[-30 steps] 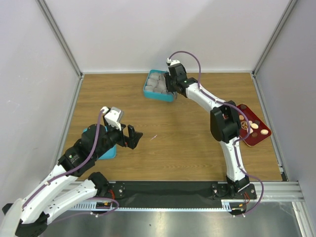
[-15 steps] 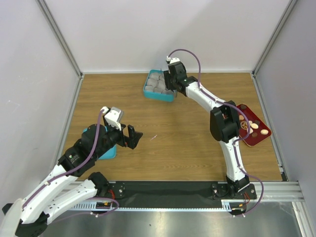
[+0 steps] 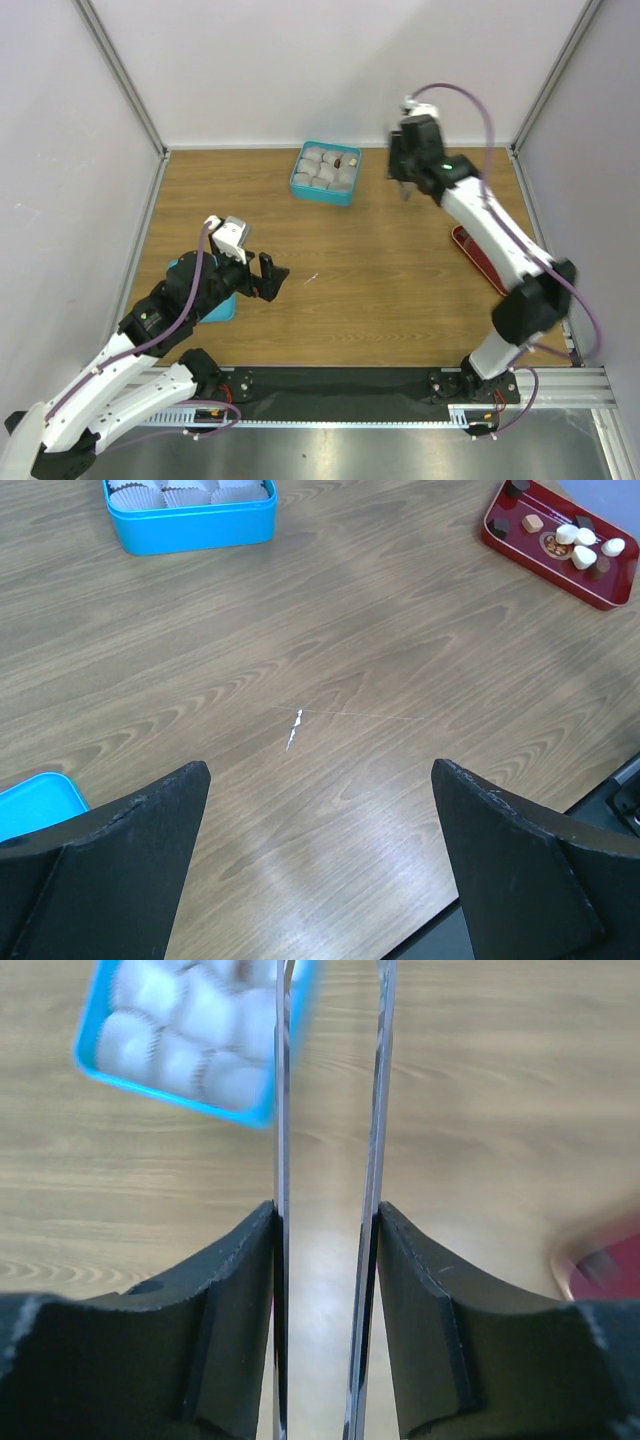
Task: Pack the chocolate
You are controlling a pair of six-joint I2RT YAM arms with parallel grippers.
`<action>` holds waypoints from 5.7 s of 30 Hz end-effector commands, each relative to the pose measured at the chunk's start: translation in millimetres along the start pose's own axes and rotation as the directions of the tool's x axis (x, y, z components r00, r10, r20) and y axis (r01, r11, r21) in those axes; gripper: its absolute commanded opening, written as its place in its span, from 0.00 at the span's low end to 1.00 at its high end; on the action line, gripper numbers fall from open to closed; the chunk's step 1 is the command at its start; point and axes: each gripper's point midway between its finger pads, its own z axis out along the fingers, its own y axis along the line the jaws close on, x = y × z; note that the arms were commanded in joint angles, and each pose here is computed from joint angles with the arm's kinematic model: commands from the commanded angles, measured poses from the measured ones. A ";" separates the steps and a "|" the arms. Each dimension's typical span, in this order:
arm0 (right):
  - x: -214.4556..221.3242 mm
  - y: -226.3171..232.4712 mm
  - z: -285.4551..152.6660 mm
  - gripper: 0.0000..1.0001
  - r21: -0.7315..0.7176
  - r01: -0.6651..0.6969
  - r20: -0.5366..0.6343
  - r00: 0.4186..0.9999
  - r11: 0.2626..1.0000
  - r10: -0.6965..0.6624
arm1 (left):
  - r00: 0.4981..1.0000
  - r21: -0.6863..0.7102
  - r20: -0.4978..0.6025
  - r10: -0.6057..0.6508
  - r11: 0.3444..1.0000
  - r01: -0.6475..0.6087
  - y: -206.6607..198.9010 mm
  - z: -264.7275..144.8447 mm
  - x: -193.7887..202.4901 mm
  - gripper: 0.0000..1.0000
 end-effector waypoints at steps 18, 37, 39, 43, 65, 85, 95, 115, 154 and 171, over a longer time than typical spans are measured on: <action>160.9 -184.2 -117.0 0.48 0.394 -0.305 -0.258 0.869 0.867 0.423 | 1.000 0.078 0.020 0.018 0.997 -0.020 -13.6 -1.5 -5.6 1.00; 175.2 -187.2 -89.0 0.46 0.350 -0.355 -0.214 0.871 0.867 0.443 | 1.000 0.067 0.014 0.018 0.998 -0.019 -12.0 0.6 -4.4 1.00; 174.8 -188.6 -86.8 0.45 0.354 -0.352 -0.210 0.873 0.866 0.440 | 1.000 0.069 0.013 0.018 0.997 -0.019 -12.5 1.4 -4.8 1.00; 180.3 -190.9 -83.0 0.46 0.367 -0.342 -0.223 0.871 0.865 0.439 | 1.000 0.069 0.012 0.020 0.997 -0.020 -12.4 1.8 -4.6 1.00; 199.8 -210.7 -65.1 0.49 0.412 -0.324 -0.214 0.874 0.851 0.437 | 1.000 0.065 0.003 0.023 0.998 -0.023 -11.9 3.4 -2.9 1.00; 204.2 -203.9 -59.9 0.48 0.376 -0.342 -0.236 0.864 0.861 0.446 | 1.000 0.059 0.012 0.020 0.998 -0.021 -10.8 1.9 -4.6 1.00; 212.4 -206.2 -61.2 0.46 0.397 -0.312 -0.281 0.854 0.863 0.438 | 1.000 0.053 0.014 0.020 0.998 -0.020 -9.6 1.3 -4.7 1.00; 167.3 -202.8 -86.0 0.39 0.364 -0.314 -0.223 0.884 0.877 0.410 | 1.000 0.051 0.019 0.019 0.998 -0.020 -9.0 0.2 -5.3 1.00; -9.0 108.6 98.1 0.38 -0.266 0.011 0.118 0.993 0.964 0.022 | 0.999 -0.014 0.034 0.022 1.000 -0.021 2.8 -0.6 -8.5 1.00; 11.6 129.6 158.3 0.39 -0.281 0.047 0.092 0.996 0.958 -0.022 | 0.999 -0.024 0.039 0.019 1.000 -0.018 4.7 -1.6 -9.4 1.00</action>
